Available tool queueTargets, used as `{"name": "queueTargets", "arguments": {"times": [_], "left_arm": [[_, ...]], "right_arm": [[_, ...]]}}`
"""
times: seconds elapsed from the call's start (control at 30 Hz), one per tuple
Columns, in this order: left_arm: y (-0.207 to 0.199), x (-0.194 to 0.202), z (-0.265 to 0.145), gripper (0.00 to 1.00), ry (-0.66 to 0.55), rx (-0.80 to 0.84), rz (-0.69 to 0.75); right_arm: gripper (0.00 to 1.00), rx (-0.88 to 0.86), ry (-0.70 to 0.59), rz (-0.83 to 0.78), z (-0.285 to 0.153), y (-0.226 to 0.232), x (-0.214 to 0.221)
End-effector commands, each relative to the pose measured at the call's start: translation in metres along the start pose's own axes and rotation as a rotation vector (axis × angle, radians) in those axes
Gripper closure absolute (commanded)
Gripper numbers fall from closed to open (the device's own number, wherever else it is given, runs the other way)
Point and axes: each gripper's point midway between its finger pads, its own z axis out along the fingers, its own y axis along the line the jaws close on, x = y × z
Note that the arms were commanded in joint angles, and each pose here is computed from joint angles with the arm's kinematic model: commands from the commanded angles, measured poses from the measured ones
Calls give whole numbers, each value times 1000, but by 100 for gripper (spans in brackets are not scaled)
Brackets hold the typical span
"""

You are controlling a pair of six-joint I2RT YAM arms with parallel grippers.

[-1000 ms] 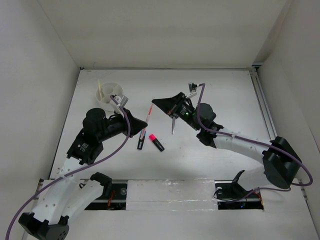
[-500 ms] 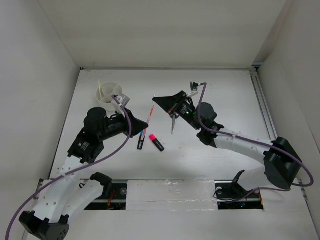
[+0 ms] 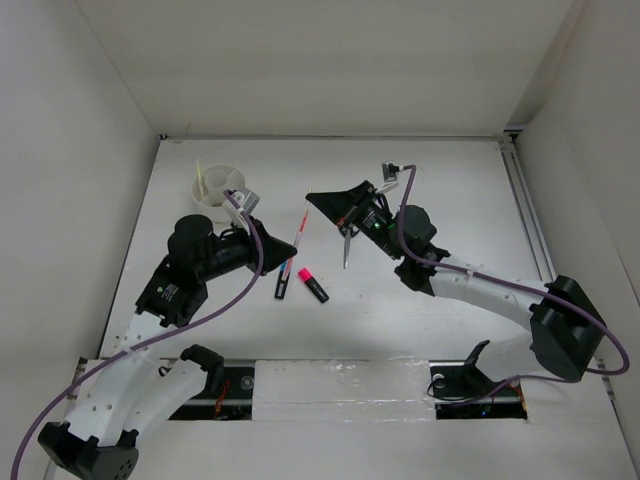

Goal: Sort the stationery into containers
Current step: Close the pen cap on the pen.

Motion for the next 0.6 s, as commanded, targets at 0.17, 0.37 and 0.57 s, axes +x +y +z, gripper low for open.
{"name": "queueTargets", "arguments": {"times": [0.17,0.37,0.57], "left_arm": [[-5,-13,-5,100,-62,14,51],[-6,-17,-6,100,-73,7,55],[-4,-16,-4,100,-66,4,50]], "right_arm": [[100,-104,-41,-12,1,33,-12],[100,-100,-28,-12,0,30,-9],[100,-111,-11,-2,0,31,-5]]}}
